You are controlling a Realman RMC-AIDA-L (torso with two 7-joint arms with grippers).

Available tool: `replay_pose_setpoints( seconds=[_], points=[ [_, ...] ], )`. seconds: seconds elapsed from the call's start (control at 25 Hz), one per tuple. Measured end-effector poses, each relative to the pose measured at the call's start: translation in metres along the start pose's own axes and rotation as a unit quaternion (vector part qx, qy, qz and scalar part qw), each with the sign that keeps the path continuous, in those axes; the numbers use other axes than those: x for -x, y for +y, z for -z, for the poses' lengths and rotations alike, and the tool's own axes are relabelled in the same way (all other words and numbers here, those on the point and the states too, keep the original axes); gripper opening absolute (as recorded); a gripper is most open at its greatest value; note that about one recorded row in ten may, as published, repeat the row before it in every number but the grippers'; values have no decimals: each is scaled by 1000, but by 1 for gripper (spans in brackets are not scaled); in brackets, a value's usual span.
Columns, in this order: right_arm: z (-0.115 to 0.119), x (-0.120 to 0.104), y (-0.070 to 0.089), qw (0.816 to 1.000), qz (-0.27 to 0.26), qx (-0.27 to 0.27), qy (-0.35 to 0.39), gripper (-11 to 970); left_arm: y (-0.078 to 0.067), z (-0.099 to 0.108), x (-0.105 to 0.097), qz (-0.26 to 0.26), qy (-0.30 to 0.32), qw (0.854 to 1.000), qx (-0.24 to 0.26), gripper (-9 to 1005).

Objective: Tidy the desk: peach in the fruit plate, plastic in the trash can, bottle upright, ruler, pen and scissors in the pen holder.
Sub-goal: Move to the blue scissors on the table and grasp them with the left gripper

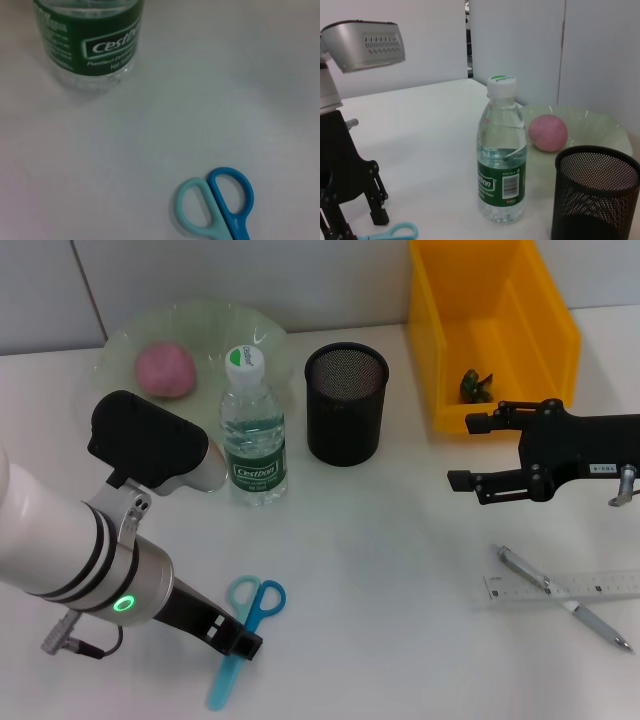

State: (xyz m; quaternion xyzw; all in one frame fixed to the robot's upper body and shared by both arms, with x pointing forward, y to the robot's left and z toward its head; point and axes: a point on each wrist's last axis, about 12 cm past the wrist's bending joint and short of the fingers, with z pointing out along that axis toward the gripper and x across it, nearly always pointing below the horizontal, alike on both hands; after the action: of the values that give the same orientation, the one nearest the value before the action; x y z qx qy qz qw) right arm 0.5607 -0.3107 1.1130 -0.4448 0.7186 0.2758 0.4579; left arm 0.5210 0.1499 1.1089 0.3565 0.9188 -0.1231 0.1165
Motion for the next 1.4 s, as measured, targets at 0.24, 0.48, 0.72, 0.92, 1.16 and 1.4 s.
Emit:
replay_pose_setpoints(
  seconds=[0.24,0.48,0.72,0.92,1.16,1.4],
  points=[
    [1,0,0,1000,-1,1,-1,816,3,-2,0,0,7,1000,8,649],
    [1,1,1,1000,-1,0,-1,816,6,-2,0,0,14,1000,15,650],
    [0,1,1,1000,-2,1,-2,816,11,2,-2,-1,25,999,32,651],
    [0,2,1,1000,-3,-1,-3,816,14,10,-5,-9,33,998,54,652],
    [1,3,1,1000,-2,-1,-3,816,5,19,1,-32,20,998,60,652],
    [0,3,1,1000,-1,-1,-3,816,3,17,3,-40,21,997,60,653]
  ],
)
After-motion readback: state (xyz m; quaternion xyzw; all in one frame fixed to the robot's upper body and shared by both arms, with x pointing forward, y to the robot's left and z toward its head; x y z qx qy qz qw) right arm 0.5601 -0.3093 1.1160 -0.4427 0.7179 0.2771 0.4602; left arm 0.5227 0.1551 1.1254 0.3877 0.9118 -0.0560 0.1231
